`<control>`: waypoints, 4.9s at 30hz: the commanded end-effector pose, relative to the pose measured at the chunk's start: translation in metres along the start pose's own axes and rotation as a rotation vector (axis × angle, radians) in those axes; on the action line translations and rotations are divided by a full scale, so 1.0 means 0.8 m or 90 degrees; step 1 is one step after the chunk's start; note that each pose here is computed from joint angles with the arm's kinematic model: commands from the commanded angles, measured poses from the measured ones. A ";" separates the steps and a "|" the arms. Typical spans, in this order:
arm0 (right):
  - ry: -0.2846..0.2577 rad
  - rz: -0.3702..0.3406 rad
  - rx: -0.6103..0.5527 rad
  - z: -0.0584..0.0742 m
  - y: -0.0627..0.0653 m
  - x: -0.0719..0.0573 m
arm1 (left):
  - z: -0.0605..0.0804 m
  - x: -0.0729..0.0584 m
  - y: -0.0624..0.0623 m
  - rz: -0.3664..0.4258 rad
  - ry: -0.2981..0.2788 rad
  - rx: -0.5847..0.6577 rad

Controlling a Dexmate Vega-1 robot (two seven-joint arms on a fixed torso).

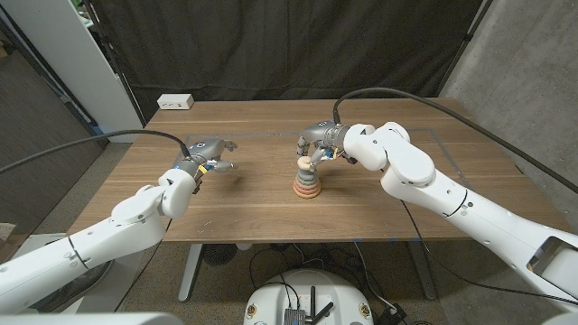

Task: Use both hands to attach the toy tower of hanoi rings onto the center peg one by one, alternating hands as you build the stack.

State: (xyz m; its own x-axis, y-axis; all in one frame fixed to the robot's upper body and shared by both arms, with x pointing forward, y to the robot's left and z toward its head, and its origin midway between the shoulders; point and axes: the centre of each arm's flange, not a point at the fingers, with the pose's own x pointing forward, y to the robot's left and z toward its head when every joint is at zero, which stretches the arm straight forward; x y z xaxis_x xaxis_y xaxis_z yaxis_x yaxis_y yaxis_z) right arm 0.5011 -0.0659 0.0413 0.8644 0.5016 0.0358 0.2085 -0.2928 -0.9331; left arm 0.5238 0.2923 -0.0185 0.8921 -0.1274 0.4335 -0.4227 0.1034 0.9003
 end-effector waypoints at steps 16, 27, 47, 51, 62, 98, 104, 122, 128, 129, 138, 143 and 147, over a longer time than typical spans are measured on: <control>0.005 0.010 -0.022 0.009 0.012 0.003 | -0.003 0.005 -0.001 -0.003 0.006 -0.002; 0.012 0.019 -0.030 0.010 0.017 0.012 | -0.007 0.006 -0.002 -0.005 0.012 -0.001; 0.027 0.047 -0.041 0.009 0.025 0.020 | -0.014 0.007 -0.003 -0.003 0.011 -0.005; 0.032 0.047 -0.036 0.007 0.024 0.017 | -0.014 0.008 -0.003 0.000 0.005 -0.008; 0.024 0.044 -0.040 0.007 0.025 0.010 | -0.013 0.009 -0.005 -0.003 0.005 -0.010; 0.074 0.008 -0.089 -0.002 0.004 -0.015 | -0.018 0.013 -0.005 -0.002 0.010 -0.007; 0.109 -0.030 -0.073 -0.011 0.006 -0.026 | -0.018 0.012 -0.001 0.005 0.005 -0.005; 0.227 -0.177 0.059 -0.054 0.045 -0.080 | -0.022 0.010 0.009 0.018 -0.003 -0.045; 0.266 -0.231 0.100 -0.072 0.063 -0.096 | -0.020 0.011 0.011 0.025 0.009 -0.058; 0.269 -0.239 0.109 -0.076 0.066 -0.098 | -0.019 0.010 0.012 0.029 0.012 -0.061; 0.305 -0.306 0.171 -0.101 0.089 -0.108 | -0.008 0.009 0.015 0.034 0.030 -0.068; 0.327 -0.304 0.173 -0.114 0.095 -0.112 | -0.003 0.011 0.016 0.038 0.026 -0.068; 0.332 -0.323 0.186 -0.126 0.104 -0.117 | 0.001 0.011 0.014 0.041 0.028 -0.073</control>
State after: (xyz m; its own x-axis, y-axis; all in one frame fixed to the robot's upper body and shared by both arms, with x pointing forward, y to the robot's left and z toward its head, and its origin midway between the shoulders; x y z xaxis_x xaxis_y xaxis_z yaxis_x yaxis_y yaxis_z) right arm 0.4792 -0.1887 0.0056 0.8376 0.1224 0.5324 0.5272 0.0743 -0.8465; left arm 0.5274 0.2995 -0.0050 0.8753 -0.0840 0.4762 -0.4517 0.2096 0.8672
